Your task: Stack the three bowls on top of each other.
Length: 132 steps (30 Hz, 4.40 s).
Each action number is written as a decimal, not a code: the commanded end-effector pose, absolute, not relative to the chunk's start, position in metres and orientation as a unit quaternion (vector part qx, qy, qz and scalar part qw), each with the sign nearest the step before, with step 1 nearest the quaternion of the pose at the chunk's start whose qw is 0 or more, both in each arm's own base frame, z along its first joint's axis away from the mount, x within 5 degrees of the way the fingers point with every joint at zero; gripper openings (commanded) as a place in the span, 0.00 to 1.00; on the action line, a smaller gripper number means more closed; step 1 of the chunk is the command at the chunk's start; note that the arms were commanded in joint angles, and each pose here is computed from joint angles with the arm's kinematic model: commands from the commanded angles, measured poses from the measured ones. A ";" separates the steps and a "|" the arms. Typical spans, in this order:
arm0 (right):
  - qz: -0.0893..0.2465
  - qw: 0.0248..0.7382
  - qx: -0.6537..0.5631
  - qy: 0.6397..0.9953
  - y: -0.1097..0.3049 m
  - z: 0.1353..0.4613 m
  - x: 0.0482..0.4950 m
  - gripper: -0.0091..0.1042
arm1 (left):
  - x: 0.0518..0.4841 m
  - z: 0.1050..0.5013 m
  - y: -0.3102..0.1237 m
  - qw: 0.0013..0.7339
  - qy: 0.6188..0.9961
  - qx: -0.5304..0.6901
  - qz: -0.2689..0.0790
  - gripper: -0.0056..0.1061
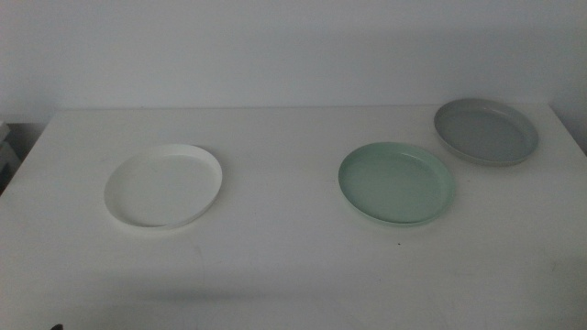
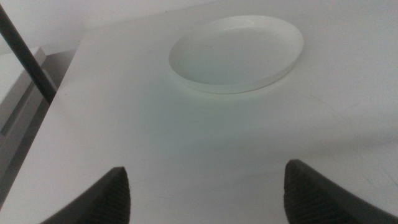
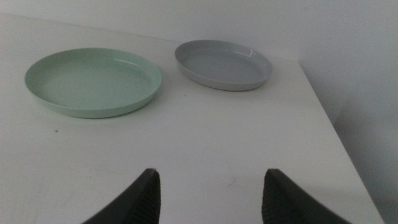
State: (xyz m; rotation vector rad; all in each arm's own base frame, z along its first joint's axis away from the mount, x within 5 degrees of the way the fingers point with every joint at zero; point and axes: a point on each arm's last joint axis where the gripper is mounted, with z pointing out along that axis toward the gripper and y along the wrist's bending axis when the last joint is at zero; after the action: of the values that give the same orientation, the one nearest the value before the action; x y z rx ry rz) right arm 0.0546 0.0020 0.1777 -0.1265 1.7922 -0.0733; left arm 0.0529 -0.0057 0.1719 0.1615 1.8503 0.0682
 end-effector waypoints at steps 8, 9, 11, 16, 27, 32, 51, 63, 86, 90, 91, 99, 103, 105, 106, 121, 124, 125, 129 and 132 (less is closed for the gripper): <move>-0.036 0.627 -0.057 0.776 0.002 0.242 0.061 0.46 | 0.054 0.179 -0.004 0.630 0.774 0.056 0.032 0.79; -0.036 0.624 -0.057 0.778 0.002 0.250 0.065 0.46 | 0.054 0.179 -0.004 0.630 0.774 0.056 0.032 0.79; -0.035 0.617 -0.057 0.784 0.002 0.265 0.073 0.46 | 0.054 0.179 -0.004 0.630 0.774 0.056 0.032 0.79; -0.031 0.574 -0.059 0.816 0.001 0.292 0.106 0.46 | 0.054 0.179 -0.004 0.630 0.774 0.056 0.032 0.79; 0.025 0.477 -0.024 0.878 0.008 0.331 0.208 0.46 | 0.054 0.179 -0.004 0.630 0.774 0.056 0.032 0.79; 0.063 0.413 0.039 0.908 0.011 0.332 0.258 0.46 | 0.054 0.179 -0.004 0.630 0.774 0.056 0.032 0.79; 0.095 0.277 0.102 0.951 0.051 0.218 0.399 0.38 | 0.054 0.179 -0.004 0.630 0.774 0.056 0.032 0.79; 0.100 0.298 0.096 0.944 0.061 0.183 0.417 0.23 | 0.054 0.179 -0.004 0.630 0.774 0.056 0.032 0.79; 0.165 0.324 -0.040 0.931 0.151 0.253 0.315 0.07 | 0.054 0.179 -0.004 0.630 0.774 0.056 0.032 0.79; 0.179 0.322 -0.035 0.929 0.164 0.242 0.310 0.07 | 0.054 0.179 -0.004 0.630 0.774 0.056 0.032 0.79; 0.181 0.325 -0.030 0.928 0.165 0.238 0.313 0.07 | 0.054 0.179 -0.004 0.630 0.774 0.056 0.032 0.79; 0.176 0.331 -0.018 0.927 0.174 0.198 0.335 0.07 | 0.054 0.179 -0.004 0.630 0.774 0.056 0.032 0.79; 0.171 0.324 -0.019 0.930 0.175 0.184 0.338 0.08 | 0.054 0.179 -0.004 0.630 0.774 0.056 0.032 0.79; 0.169 0.319 -0.018 0.932 0.175 0.181 0.339 0.10 | 0.054 0.179 -0.004 0.630 0.774 0.056 0.032 0.79; 0.169 0.318 -0.018 0.933 0.175 0.181 0.338 0.13 | 0.054 0.179 -0.004 0.630 0.774 0.056 0.032 0.79; 0.110 0.415 0.026 0.903 0.083 0.292 0.356 0.66 | 0.054 0.179 -0.004 0.630 0.774 0.056 0.032 0.79; 0.061 0.414 0.049 0.907 0.041 0.308 0.375 0.65 | 0.054 0.179 -0.004 0.630 0.774 0.056 0.032 0.79; 0.050 0.408 0.058 0.910 0.029 0.309 0.382 0.64 | 0.054 0.179 -0.004 0.630 0.774 0.056 0.032 0.79; 0.011 0.396 0.090 0.914 -0.019 0.312 0.417 0.62 | 0.054 0.179 -0.004 0.630 0.774 0.056 0.032 0.79; -0.005 0.381 0.110 0.918 -0.047 0.302 0.442 0.62 | 0.054 0.179 -0.004 0.630 0.774 0.056 0.032 0.79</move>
State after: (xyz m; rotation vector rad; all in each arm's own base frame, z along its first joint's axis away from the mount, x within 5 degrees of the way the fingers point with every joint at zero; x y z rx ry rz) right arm 0.4365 -0.0331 0.2718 0.2954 2.4401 0.0225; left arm 0.0529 -0.0057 0.1719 0.1599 1.8504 0.0670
